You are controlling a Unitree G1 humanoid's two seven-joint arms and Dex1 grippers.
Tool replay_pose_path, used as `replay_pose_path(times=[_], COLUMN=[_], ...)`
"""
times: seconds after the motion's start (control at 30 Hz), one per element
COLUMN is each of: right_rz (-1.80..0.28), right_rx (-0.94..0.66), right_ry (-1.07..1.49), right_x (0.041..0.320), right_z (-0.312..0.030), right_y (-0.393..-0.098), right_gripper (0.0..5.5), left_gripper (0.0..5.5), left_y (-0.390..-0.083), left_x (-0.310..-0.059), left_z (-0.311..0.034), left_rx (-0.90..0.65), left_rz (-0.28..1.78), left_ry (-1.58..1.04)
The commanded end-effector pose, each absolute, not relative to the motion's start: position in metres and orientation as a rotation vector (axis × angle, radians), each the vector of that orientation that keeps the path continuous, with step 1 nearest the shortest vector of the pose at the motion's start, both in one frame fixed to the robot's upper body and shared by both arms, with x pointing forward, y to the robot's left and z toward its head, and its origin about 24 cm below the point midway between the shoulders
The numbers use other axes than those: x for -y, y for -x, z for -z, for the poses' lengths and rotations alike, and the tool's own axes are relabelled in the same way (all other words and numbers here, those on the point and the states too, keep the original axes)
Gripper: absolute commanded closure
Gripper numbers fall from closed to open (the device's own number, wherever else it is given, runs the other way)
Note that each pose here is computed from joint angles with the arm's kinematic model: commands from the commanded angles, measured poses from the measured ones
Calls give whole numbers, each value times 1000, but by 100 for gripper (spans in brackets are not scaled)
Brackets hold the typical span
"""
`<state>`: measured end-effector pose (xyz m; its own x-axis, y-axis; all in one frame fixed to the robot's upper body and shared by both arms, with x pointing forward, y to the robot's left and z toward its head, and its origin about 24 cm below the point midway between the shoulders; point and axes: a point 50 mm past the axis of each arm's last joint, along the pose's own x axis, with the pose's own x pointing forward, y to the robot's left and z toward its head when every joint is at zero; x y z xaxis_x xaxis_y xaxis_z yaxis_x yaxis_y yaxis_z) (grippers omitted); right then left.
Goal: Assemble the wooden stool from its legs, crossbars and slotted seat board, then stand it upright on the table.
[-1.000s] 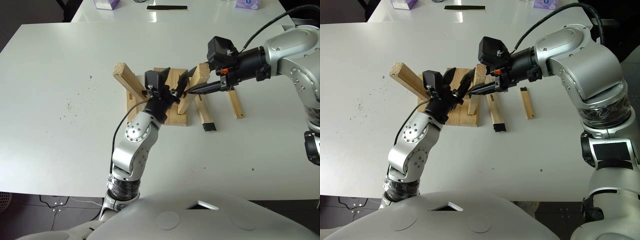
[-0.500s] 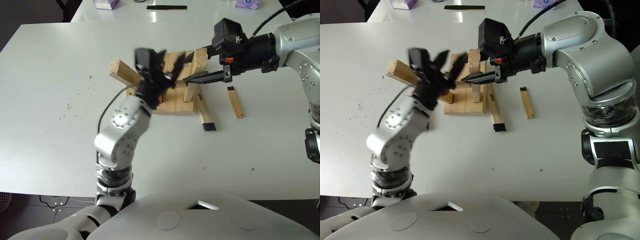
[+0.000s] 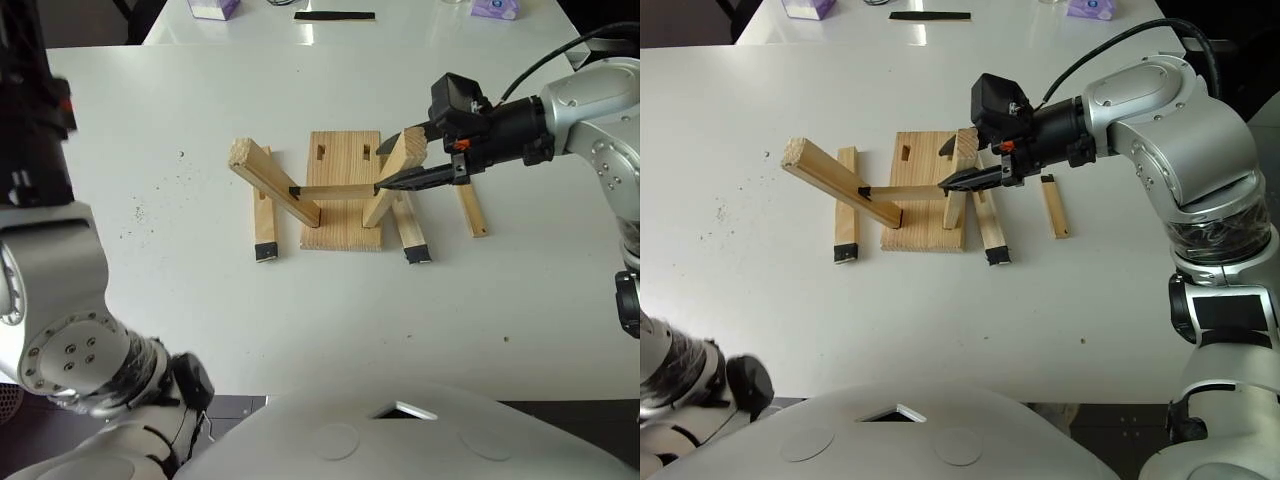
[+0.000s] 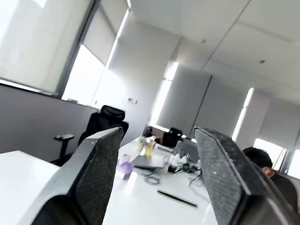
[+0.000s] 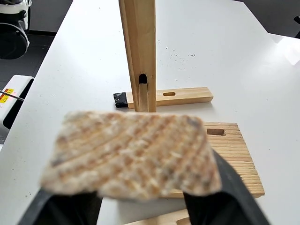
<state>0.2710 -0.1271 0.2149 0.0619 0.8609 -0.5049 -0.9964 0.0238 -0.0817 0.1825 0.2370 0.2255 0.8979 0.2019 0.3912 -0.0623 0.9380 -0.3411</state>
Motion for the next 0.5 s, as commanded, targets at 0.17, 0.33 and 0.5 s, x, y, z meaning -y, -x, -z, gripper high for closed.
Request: replay_pose_path(times=[0.17,0.33,0.5], right_rz=[-1537,-1589,-1602], right_rx=[-559,-565,-559], right_ry=[372,375,385], right_x=[129,120,117], right_z=[-186,-182,-181], right_y=[-275,-271,-271], right_gripper=[346,346,346], left_gripper=[405,487,550], left_y=[-180,-182,-178], left_x=[-188,-96,-100], left_z=[-146,-157,-150], left_rx=[-5,66,47], left_rz=[202,678,658], left_ry=[179,295,291])
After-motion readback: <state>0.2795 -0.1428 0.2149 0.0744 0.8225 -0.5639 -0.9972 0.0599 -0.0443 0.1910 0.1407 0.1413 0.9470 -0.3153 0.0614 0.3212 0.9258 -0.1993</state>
